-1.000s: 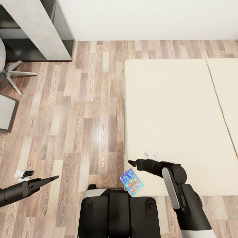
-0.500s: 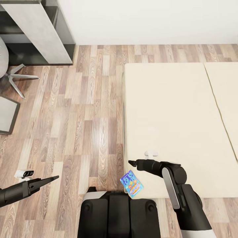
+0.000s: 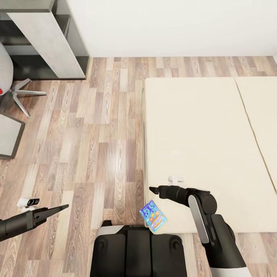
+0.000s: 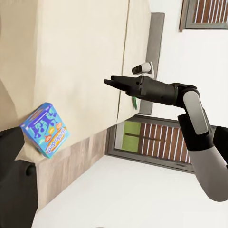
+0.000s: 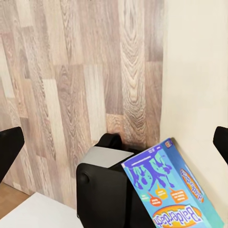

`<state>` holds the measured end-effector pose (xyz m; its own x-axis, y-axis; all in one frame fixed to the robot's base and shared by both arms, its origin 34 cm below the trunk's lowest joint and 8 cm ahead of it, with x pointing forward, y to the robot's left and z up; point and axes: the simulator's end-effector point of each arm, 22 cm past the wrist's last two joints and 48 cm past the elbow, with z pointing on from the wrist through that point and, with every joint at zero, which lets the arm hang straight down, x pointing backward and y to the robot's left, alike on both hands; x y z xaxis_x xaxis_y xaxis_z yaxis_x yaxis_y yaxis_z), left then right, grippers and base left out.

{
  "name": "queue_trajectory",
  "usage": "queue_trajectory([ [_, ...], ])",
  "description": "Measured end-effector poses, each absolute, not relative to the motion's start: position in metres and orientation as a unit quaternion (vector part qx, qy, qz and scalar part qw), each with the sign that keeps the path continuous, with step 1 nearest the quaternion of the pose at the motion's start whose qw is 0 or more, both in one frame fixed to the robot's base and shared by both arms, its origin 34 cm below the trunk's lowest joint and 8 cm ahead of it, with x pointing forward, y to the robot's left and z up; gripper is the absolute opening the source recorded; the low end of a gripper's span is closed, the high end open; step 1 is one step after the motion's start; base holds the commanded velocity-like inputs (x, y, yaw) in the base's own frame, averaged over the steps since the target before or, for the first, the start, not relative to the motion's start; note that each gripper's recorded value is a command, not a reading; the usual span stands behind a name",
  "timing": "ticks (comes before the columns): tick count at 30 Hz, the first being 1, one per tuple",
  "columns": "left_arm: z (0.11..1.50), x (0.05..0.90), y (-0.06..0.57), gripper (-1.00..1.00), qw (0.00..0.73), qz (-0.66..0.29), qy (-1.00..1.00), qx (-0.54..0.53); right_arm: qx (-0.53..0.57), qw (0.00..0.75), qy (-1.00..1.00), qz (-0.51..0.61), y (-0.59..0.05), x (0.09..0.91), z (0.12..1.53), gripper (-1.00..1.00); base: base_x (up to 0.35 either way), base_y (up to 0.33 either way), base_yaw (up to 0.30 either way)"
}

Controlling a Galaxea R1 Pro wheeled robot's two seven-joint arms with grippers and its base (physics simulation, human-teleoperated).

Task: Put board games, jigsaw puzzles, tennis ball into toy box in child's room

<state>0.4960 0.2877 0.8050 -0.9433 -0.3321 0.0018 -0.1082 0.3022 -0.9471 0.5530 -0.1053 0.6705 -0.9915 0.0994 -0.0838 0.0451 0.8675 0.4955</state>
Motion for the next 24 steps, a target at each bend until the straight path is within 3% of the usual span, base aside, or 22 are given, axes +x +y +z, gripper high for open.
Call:
queue_trajectory([
  [24, 0.82, 0.503, 0.287, 1.0, 0.113, -0.578, 0.798, -0.126, 0.032, 0.072, 0.964, 0.255, -0.104, 0.565, 0.688, 1.0, 0.0, 0.0, 0.0],
])
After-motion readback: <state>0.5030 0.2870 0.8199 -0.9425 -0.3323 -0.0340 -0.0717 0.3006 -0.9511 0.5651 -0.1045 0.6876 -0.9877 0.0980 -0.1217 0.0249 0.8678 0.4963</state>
